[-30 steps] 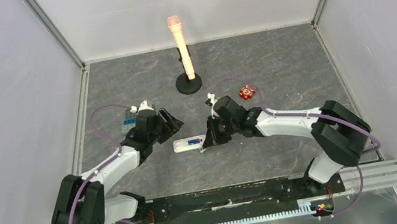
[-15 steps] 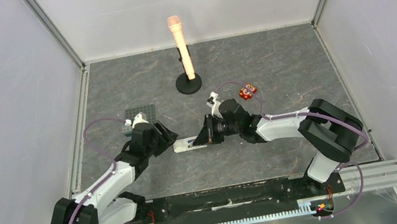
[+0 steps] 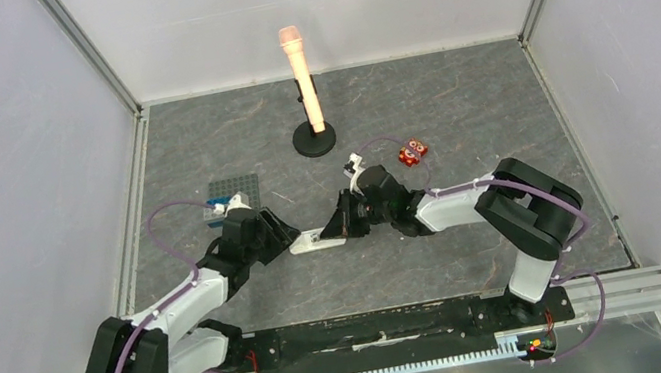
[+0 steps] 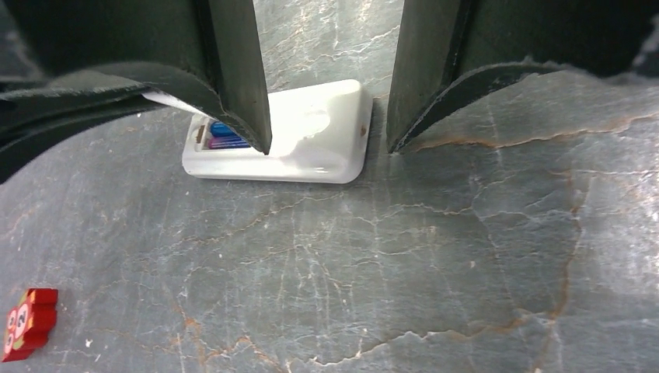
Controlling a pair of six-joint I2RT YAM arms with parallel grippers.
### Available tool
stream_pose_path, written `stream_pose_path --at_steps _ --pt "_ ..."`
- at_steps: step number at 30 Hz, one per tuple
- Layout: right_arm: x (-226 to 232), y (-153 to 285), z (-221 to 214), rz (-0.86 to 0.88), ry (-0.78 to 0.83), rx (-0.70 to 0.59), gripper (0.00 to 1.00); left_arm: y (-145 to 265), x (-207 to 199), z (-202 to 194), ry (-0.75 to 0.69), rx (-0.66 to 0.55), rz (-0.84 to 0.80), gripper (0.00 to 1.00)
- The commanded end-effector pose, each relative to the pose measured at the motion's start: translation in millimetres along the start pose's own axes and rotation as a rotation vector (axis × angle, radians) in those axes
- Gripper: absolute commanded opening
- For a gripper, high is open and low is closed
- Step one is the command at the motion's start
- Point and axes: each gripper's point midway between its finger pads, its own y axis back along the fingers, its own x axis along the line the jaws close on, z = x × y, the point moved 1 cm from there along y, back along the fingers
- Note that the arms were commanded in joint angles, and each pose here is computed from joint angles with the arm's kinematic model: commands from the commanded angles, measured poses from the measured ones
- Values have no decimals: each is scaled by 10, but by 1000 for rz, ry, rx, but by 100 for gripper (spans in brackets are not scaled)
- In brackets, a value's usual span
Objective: Load the batteries into the remote control
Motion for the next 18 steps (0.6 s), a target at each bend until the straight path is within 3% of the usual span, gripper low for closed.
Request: stream_pose_path --at_steps 1,18 --pt "16 -27 161 -6 -5 -50 0 -11 -154 45 30 -9 -72 61" --pt "38 -27 107 80 -88 -26 0 -6 -128 -17 11 7 -86 61"
